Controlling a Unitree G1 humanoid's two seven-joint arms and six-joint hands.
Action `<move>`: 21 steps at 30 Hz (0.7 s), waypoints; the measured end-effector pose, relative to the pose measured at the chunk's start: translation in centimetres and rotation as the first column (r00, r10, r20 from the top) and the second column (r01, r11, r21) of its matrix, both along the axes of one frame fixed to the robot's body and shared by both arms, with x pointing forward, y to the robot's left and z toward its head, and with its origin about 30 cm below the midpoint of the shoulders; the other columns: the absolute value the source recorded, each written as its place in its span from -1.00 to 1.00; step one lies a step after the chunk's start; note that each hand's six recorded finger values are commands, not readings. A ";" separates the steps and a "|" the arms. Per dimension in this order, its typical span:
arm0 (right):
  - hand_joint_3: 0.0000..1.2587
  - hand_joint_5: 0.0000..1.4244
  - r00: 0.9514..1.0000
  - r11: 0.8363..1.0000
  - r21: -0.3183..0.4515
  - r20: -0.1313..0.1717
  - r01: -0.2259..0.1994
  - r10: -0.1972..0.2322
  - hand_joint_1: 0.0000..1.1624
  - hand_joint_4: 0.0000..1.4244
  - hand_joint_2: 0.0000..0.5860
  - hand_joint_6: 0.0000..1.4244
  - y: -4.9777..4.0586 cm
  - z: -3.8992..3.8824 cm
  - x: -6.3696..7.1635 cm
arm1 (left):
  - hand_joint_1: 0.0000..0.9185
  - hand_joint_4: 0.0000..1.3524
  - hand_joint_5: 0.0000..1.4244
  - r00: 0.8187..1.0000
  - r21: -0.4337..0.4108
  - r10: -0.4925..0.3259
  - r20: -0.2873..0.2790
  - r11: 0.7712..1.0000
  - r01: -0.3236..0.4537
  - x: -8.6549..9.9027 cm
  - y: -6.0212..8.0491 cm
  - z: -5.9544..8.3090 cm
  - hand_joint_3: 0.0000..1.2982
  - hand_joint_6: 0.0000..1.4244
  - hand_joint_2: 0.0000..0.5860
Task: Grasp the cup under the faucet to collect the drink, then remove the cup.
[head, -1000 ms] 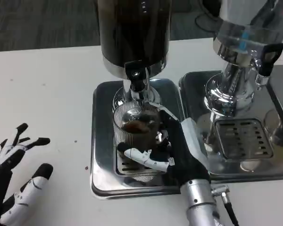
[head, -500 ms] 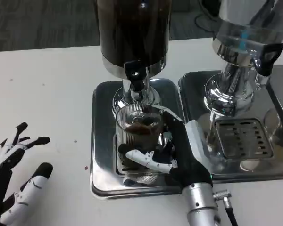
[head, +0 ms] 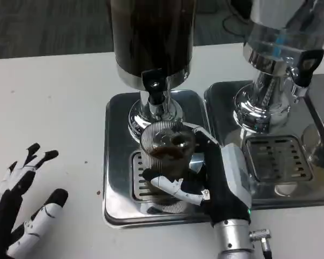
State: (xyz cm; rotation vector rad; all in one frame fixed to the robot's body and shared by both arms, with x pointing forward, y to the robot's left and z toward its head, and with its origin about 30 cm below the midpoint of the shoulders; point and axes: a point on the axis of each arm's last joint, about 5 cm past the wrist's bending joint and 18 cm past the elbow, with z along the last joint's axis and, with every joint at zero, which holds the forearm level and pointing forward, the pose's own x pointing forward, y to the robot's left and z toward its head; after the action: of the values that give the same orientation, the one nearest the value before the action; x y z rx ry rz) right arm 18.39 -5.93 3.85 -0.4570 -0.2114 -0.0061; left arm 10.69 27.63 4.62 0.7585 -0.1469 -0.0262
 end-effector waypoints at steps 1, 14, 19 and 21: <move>-0.33 0.26 1.000 1.000 0.004 0.007 0.005 -0.005 0.52 -0.08 -0.24 0.84 -0.01 -0.03 -0.1 | -1.00 -1.00 -0.92 1.000 0.000 -0.002 -0.001 1.000 0.002 0.1 0.0 0.0 -0.77 -1.00 -0.25; -0.25 0.30 0.997 1.000 -0.014 0.082 0.006 -0.005 0.52 -0.06 -0.24 0.86 -0.82 0.40 -1.3 | -1.00 -1.00 -1.00 0.992 0.137 -0.081 -0.096 0.986 0.094 1.3 0.1 0.9 -1.00 -1.00 -0.51; -0.23 0.30 0.997 1.000 -0.020 0.081 0.005 -0.003 0.52 -0.04 -0.24 0.85 -1.52 0.39 -2.3 | -1.00 -1.00 -1.00 0.985 0.210 -0.090 -0.147 0.970 0.120 1.7 -0.1 1.5 -1.00 -1.00 -0.58; -0.23 0.30 0.995 1.000 -0.027 0.096 -0.006 0.009 0.51 -0.04 -0.23 0.85 -1.88 0.58 -2.7 | -1.00 -1.00 -1.00 0.982 0.237 -0.095 -0.162 0.963 0.132 1.5 -0.2 1.6 -1.00 -1.00 -0.64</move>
State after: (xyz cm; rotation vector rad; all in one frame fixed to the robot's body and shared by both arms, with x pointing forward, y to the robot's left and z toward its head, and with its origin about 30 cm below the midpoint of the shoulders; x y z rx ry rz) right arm 15.73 -7.81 4.42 -0.4833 -0.3080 -0.0176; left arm 12.17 27.46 6.27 0.9927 -0.0440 -0.2135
